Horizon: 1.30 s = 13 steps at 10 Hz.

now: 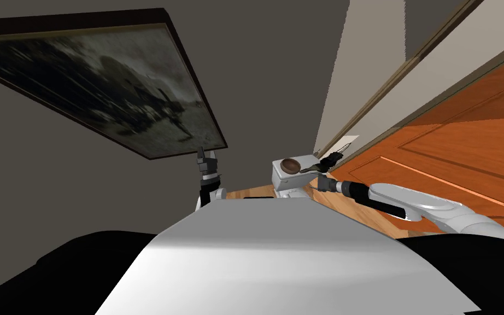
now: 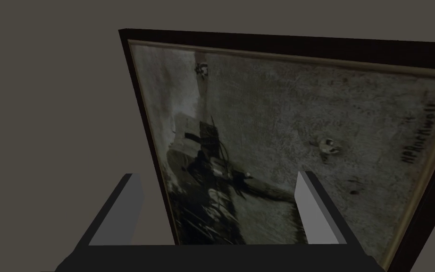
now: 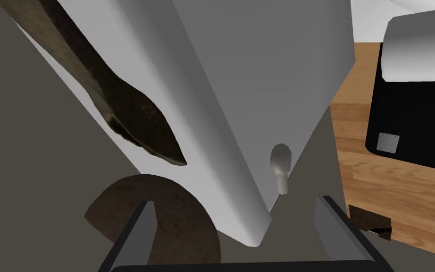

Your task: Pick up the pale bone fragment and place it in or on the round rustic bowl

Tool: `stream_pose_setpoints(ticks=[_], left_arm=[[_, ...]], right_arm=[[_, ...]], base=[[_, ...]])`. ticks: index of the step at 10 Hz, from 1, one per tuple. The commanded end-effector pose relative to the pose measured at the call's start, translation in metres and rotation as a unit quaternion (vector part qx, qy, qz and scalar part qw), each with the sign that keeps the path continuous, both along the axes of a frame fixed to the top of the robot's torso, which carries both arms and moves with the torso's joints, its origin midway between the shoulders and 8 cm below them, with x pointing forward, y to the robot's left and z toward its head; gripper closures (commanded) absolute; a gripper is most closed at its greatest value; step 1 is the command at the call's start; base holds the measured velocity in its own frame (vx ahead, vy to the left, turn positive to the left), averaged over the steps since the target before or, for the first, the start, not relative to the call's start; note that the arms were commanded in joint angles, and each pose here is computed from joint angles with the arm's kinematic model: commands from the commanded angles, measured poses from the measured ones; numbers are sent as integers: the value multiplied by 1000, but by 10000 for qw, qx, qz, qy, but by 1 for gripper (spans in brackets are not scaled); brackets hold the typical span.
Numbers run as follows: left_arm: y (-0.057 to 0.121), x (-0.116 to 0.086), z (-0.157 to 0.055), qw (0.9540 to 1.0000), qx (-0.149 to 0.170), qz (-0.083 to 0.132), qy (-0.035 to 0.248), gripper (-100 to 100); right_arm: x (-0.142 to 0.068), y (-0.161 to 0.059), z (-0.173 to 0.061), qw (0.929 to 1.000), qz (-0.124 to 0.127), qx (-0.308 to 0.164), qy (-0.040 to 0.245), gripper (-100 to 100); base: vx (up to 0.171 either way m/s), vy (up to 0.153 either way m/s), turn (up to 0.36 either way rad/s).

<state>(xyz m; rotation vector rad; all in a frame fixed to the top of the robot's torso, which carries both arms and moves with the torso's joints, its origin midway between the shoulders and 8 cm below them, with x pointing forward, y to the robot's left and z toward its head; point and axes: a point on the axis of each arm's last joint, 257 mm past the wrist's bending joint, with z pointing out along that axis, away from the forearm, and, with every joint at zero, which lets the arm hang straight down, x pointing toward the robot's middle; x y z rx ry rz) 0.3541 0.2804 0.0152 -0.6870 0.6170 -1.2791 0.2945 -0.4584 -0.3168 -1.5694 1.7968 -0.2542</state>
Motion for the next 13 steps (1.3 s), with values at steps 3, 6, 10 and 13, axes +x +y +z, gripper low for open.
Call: stream_pose_setpoints(ticks=[3, 6, 10, 13], left_arm=[[0, 0, 0, 10000, 0, 0, 0, 0], [0, 0, 0, 10000, 0, 0, 0, 0], [0, 0, 0, 10000, 0, 0, 0, 0], [0, 0, 0, 10000, 0, 0, 0, 0]], right_arm=[[-4, -39, -3, 9963, 279, -810, 98, -100], [-8, -74, -1, 9862, 573, -1538, 210, -100], [-16, -78, -10, 9858, 509, -1583, 219, -100], [-18, -78, -12, 9860, 485, -1582, 222, 100]], base=[[80, -3, 99], [94, 1, 106], [44, -3, 57], [14, -4, 56]])
